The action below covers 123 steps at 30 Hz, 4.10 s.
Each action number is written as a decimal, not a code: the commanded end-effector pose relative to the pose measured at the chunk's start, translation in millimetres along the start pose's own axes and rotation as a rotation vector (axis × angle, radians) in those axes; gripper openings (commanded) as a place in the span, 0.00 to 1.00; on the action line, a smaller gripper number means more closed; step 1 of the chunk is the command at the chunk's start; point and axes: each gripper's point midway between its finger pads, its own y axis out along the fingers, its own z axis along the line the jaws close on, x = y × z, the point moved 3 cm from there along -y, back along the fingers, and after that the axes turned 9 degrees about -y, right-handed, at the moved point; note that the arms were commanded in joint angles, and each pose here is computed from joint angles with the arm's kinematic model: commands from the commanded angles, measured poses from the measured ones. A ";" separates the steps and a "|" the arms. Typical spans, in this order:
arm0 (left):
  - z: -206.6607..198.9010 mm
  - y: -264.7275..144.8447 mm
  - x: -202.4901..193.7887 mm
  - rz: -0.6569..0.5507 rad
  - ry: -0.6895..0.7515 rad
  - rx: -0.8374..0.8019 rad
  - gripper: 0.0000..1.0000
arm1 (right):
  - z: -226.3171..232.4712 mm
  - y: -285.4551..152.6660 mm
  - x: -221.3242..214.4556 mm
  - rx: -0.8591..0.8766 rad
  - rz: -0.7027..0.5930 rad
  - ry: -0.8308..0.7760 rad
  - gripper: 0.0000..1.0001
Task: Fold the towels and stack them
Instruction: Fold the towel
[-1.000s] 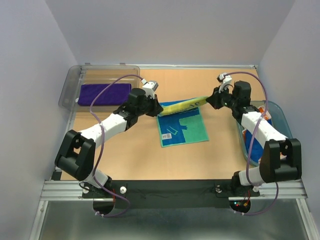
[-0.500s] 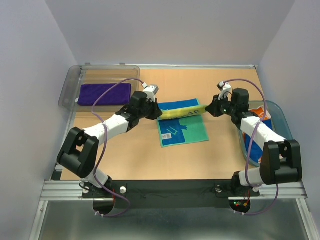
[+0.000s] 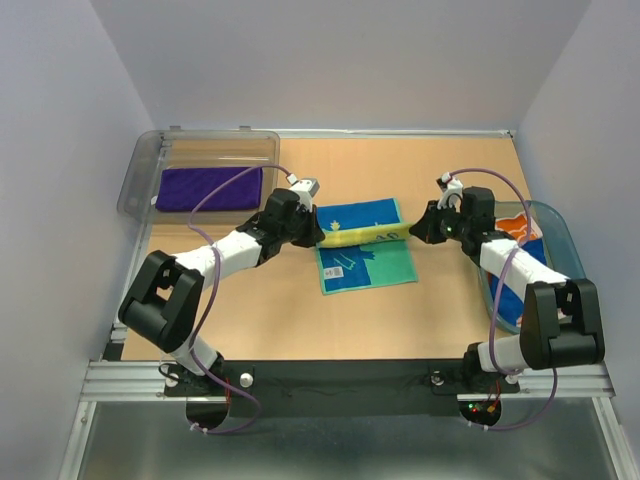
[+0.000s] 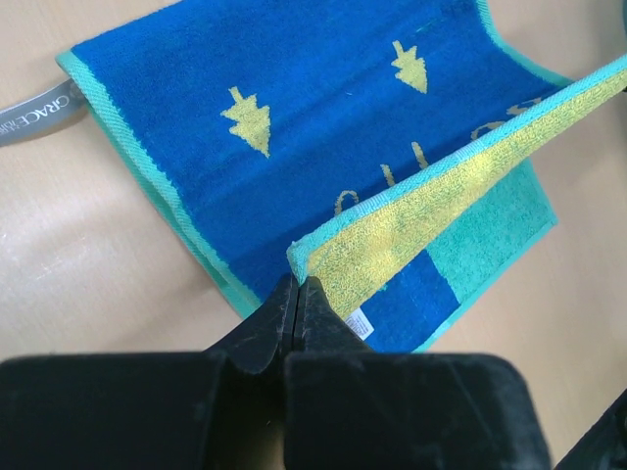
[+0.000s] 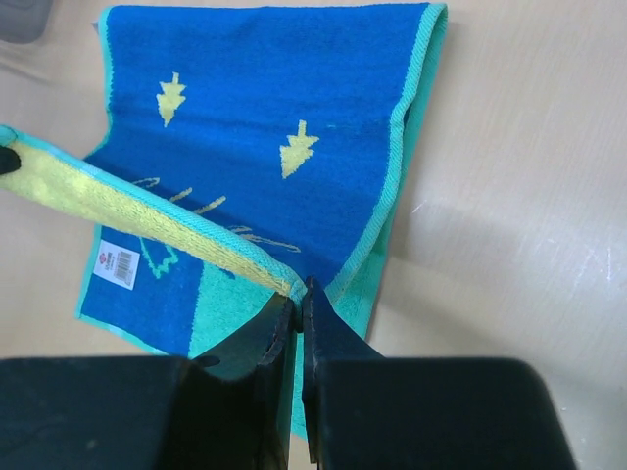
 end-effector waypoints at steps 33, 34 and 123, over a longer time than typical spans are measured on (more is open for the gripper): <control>25.3 -8.8 -54.3 0.100 -0.062 0.116 0.00 | -7.9 -8.4 -20.3 -0.100 -0.002 0.120 0.07; 27.3 -7.6 -56.1 0.105 -0.066 0.125 0.00 | -8.5 -7.5 -21.5 -0.098 0.002 0.123 0.07; -14.7 -27.9 -106.1 0.205 -0.197 0.154 0.51 | 49.0 3.7 -81.0 -0.145 0.347 0.050 0.39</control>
